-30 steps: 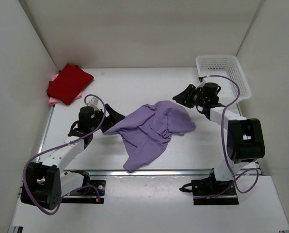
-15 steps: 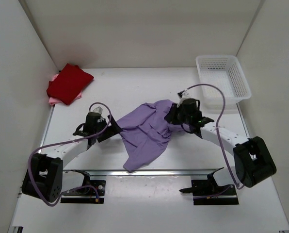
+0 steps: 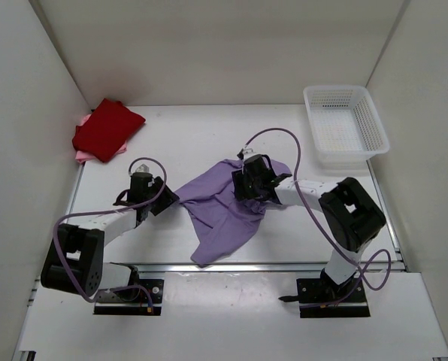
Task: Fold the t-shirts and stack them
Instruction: Flatten out the tshirt
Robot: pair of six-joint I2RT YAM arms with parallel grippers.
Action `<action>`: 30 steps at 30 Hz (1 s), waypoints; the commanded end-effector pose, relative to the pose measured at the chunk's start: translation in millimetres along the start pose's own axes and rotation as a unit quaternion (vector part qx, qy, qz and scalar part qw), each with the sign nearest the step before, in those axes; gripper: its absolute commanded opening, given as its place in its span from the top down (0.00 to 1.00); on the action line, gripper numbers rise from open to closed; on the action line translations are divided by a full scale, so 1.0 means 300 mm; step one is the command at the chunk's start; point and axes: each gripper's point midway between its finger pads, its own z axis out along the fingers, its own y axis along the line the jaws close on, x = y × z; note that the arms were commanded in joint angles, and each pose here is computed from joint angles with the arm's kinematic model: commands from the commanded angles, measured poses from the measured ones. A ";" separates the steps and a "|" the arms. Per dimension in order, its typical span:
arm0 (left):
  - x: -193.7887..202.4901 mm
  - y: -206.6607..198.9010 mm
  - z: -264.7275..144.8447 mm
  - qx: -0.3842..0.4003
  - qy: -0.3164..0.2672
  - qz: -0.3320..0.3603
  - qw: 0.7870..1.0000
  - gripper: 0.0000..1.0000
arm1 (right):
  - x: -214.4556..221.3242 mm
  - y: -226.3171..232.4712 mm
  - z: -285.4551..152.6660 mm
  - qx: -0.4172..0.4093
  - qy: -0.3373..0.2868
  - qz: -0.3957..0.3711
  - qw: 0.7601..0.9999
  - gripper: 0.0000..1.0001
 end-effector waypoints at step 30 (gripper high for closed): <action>-0.425 -0.509 -0.231 0.166 -0.133 0.026 0.977 1.00 | -0.651 0.045 -0.570 0.000 -0.283 0.000 0.959 1.00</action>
